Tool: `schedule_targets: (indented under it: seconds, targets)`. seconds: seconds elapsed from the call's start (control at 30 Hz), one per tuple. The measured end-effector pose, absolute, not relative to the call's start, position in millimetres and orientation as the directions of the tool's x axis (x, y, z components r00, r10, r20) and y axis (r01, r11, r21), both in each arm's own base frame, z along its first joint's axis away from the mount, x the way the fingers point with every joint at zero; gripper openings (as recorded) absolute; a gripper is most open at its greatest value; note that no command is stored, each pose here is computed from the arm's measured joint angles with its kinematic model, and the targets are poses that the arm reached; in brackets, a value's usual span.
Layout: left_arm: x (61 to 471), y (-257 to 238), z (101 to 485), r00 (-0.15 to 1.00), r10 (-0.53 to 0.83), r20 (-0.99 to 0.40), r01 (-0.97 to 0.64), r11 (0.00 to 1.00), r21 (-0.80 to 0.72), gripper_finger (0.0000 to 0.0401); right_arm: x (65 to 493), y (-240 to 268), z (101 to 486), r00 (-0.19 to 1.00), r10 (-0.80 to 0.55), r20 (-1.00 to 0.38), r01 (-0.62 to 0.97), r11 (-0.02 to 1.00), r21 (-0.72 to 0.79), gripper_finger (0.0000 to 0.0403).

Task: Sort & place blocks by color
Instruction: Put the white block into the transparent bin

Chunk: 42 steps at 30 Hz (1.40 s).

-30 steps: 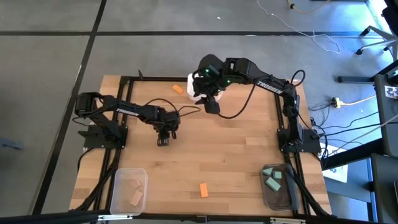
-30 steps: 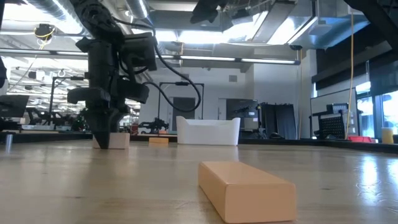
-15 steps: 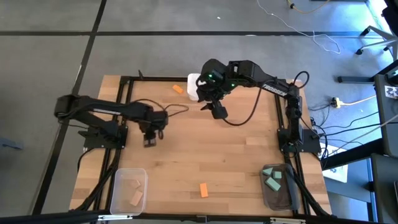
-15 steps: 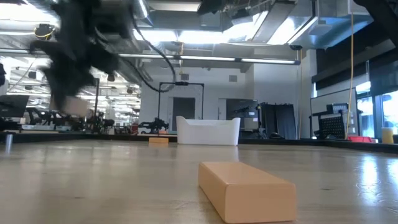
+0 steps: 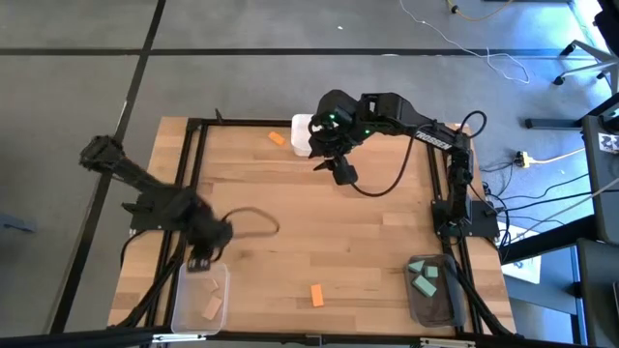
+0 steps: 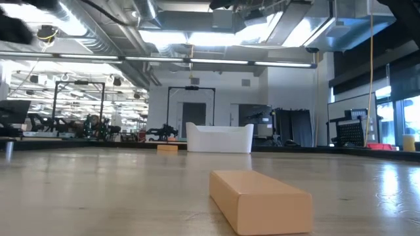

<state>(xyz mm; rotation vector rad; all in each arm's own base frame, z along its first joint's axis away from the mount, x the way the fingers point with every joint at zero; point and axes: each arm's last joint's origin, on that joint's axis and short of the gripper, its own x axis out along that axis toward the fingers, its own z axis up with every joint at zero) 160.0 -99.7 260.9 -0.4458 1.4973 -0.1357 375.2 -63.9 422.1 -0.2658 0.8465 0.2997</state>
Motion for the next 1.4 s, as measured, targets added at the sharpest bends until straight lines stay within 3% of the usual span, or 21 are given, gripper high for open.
schedule_targets:
  seconds: [0.27, 0.57, 0.8, 1.03, 1.4]
  targets:
    - [135, -176, 255, 0.105, -0.443, -0.89, -0.212, 0.865, -0.455, 0.012, 375, -64, 422, 0.627, 0.153, -0.763, -0.362, 0.925, -0.112, 0.0165]
    - [131, -224, 202, 0.063, -0.263, -0.963, -0.316, 0.91, -0.269, 0.012, 378, -64, 424, 0.651, 0.149, -0.745, -0.359, 0.925, -0.128, 0.0165]
    - [142, -248, 173, 0.08, -0.277, -0.958, -0.313, 0.905, -0.288, 0.012, 378, -63, 424, 0.643, 0.158, -0.749, -0.372, 0.919, -0.126, 0.0165]
    - [148, -259, 159, 0.087, -0.3, -0.95, -0.303, 0.9, -0.312, 0.012, 375, -57, 423, 0.614, 0.326, -0.719, -0.509, 0.86, -0.045, 0.0165]
    - [147, -259, 158, 0.089, -0.294, -0.952, -0.303, 0.902, -0.307, 0.0121, 375, -55, 422, 0.605, 0.329, -0.725, -0.511, 0.859, -0.037, 0.0165]
